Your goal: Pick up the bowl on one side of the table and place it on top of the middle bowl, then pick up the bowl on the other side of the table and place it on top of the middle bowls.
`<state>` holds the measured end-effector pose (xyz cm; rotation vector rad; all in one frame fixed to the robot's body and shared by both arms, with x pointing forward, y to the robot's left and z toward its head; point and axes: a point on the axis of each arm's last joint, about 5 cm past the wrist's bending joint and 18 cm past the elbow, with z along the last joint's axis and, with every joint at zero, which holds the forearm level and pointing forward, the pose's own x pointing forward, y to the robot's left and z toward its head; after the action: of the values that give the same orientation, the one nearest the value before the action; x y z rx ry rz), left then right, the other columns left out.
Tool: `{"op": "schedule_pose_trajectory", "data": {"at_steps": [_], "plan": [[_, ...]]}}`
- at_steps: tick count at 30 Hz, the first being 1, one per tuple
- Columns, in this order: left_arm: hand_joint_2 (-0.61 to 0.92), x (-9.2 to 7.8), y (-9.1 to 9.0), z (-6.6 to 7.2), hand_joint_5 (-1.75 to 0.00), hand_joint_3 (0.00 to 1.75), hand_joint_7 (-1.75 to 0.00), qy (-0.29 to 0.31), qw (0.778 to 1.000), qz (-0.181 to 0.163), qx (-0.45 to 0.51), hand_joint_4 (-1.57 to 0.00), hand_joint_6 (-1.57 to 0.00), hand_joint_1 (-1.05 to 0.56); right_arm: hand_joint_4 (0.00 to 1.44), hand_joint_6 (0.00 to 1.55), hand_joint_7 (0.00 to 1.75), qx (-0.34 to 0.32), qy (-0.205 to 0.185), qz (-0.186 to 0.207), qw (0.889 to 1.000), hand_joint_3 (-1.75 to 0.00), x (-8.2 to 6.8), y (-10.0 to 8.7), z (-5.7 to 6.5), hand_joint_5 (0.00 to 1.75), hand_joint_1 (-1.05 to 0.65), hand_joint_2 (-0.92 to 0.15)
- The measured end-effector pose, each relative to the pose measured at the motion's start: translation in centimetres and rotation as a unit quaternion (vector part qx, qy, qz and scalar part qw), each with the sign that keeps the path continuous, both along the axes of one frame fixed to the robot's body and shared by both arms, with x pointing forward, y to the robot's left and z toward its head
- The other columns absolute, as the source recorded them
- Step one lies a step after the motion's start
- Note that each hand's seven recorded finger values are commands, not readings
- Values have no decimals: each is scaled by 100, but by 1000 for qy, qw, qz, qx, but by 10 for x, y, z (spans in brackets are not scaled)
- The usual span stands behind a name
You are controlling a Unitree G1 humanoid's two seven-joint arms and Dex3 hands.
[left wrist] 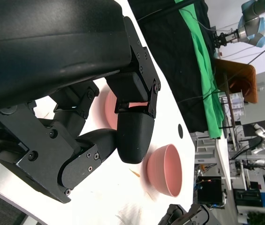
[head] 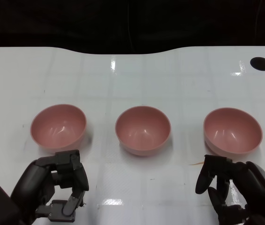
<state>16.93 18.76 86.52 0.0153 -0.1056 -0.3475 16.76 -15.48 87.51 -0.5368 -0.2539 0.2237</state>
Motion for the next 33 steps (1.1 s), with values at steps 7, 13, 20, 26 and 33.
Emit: {"op": "schedule_pose_trajectory", "data": {"at_steps": [7, 13, 20, 26, 33], "plan": [[34, 0, 0, 0, -170, 138, -146, 0, 1000, 0, 4, -86, -89, -24, 87, 79, 146, -1, 2, 0, 1000, -155, 0, 0, 0, 175, 1, -24], [34, 0, 0, 0, -169, 138, -144, 2, 1000, 0, 4, -88, -91, -24, 87, 79, 145, -2, 6, -1, 1000, -154, 0, 0, 0, 175, 1, -24], [39, 0, 0, 1, -170, 129, -146, 3, 1000, -1, 5, -85, -89, -25, 86, 79, 145, -2, 6, -1, 1000, -153, 0, 0, 0, 175, 1, -24], [41, 0, 1, 1, -170, 129, -147, 3, 1000, 0, 7, -85, -88, -25, 82, 78, 132, -2, 6, -1, 1000, -148, 0, 0, 0, 171, -1, -26], [41, 0, 1, 1, -169, 126, -147, 2, 1000, 1, 10, -85, -87, -26, 73, 76, 90, 7, 4, -11, 1000, -105, 1, 1, -1, 133, -8, -39]]}}
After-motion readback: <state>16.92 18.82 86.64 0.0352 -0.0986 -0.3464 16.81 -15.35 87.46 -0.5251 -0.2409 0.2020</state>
